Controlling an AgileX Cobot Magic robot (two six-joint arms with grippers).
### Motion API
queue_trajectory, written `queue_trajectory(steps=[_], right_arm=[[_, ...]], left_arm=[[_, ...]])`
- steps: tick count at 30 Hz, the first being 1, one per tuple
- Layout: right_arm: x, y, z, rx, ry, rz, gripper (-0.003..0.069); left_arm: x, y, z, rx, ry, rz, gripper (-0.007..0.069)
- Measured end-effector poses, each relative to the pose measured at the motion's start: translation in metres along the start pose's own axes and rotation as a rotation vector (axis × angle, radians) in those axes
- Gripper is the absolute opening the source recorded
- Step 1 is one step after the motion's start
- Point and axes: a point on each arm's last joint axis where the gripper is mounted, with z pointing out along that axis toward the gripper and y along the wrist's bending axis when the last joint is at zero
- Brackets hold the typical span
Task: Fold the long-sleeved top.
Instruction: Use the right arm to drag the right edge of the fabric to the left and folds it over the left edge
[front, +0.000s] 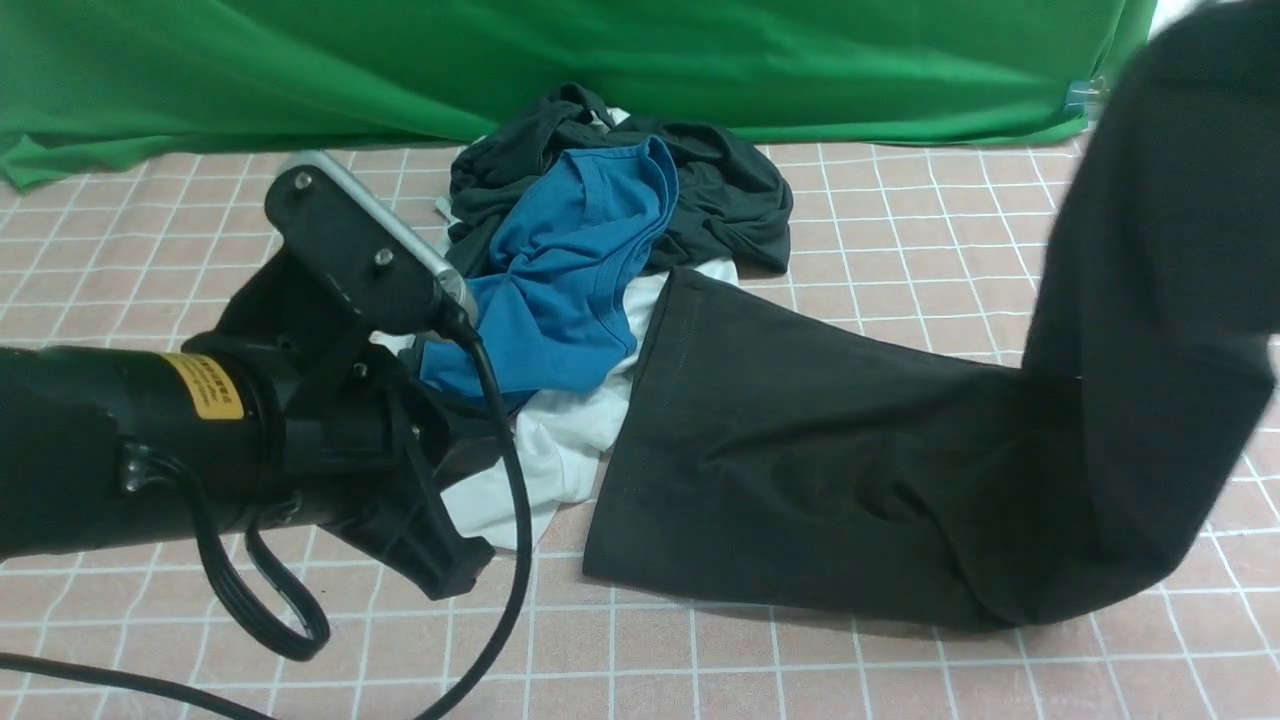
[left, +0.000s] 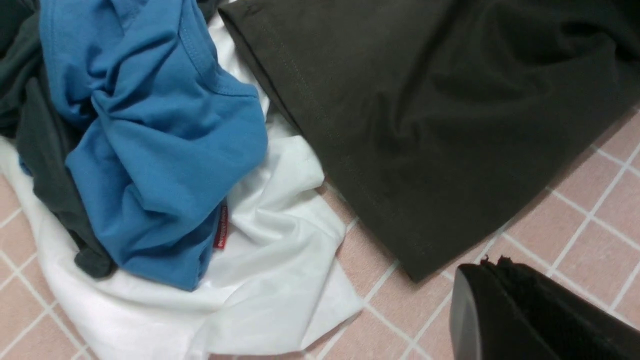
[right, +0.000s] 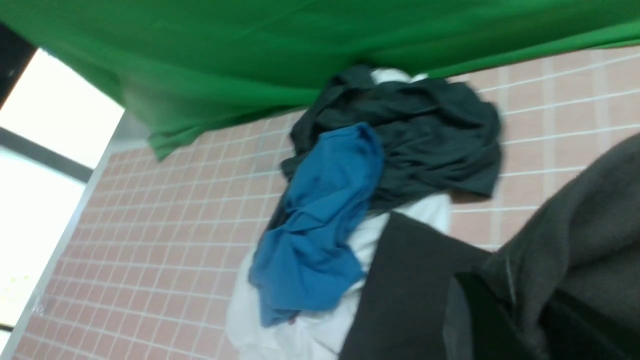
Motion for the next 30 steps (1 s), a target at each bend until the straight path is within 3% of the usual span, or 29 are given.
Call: queue_trajectory(steps=[10, 18, 30], right_arm=[[0.029, 0.022, 0.09, -0.042, 0.114, -0.025, 0.0097], [0.041, 0.061, 0.141, -0.122, 0.16, -0.082, 0.0097], [0.062, 0.072, 0.191, -0.131, 0.226, -0.097, 0.0097]], left_arm=[[0.0, 0.007, -0.03, -0.135, -0.059, -0.016, 0.0018], [0.001, 0.007, -0.031, -0.138, -0.054, -0.026, 0.0018], [0.002, 0.007, -0.031, -0.137, -0.044, -0.023, 0.0018]])
